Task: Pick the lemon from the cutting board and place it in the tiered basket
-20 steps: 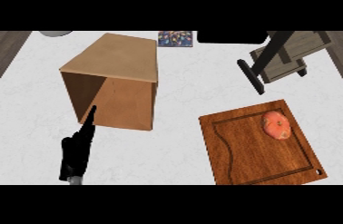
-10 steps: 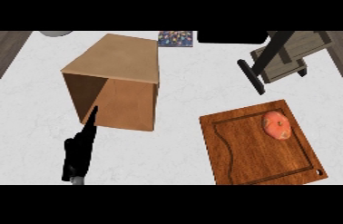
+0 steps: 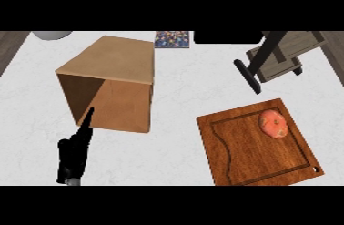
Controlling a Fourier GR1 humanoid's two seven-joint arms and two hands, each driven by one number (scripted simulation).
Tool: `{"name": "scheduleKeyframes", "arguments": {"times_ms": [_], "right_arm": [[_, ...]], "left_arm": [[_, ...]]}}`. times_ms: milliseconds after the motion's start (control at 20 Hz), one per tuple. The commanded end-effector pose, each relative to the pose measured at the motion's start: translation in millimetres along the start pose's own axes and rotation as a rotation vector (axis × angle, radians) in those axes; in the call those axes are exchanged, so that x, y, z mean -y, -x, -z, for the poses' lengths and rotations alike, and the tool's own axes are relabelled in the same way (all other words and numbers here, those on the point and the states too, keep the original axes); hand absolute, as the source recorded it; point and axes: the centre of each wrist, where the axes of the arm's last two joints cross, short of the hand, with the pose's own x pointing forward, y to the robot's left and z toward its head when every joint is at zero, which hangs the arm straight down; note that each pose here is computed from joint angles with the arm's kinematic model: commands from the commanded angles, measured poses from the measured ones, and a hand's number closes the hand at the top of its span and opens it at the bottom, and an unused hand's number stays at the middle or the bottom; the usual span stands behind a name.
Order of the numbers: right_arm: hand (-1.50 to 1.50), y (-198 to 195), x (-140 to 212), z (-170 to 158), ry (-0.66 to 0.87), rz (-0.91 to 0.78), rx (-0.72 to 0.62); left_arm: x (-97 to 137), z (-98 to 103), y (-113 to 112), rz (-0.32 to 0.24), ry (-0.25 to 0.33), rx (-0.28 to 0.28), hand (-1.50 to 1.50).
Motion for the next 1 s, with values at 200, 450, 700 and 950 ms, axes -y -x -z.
{"name": "scheduleKeyframes", "arguments": {"times_ms": [200, 450, 700, 950], "right_arm": [[-1.50, -8, 92, 24, 0.261, 0.074, -0.086], [-1.50, -13, 167, 17, 0.260, 0.092, -0.080], [-1.50, 7, 221, 2, 0.243, 0.054, -0.068], [-1.50, 24, 282, -11, 0.188, 0.081, -0.047]], "left_arm": [[-15, -12, 10, 0.015, -0.033, -0.075, 0.00], [-11, -10, 19, -0.003, -0.068, -0.088, 0.00], [-14, -17, 19, -0.011, -0.072, -0.098, 0.00], [-23, -29, 27, 0.003, -0.097, -0.106, 0.00]]}}
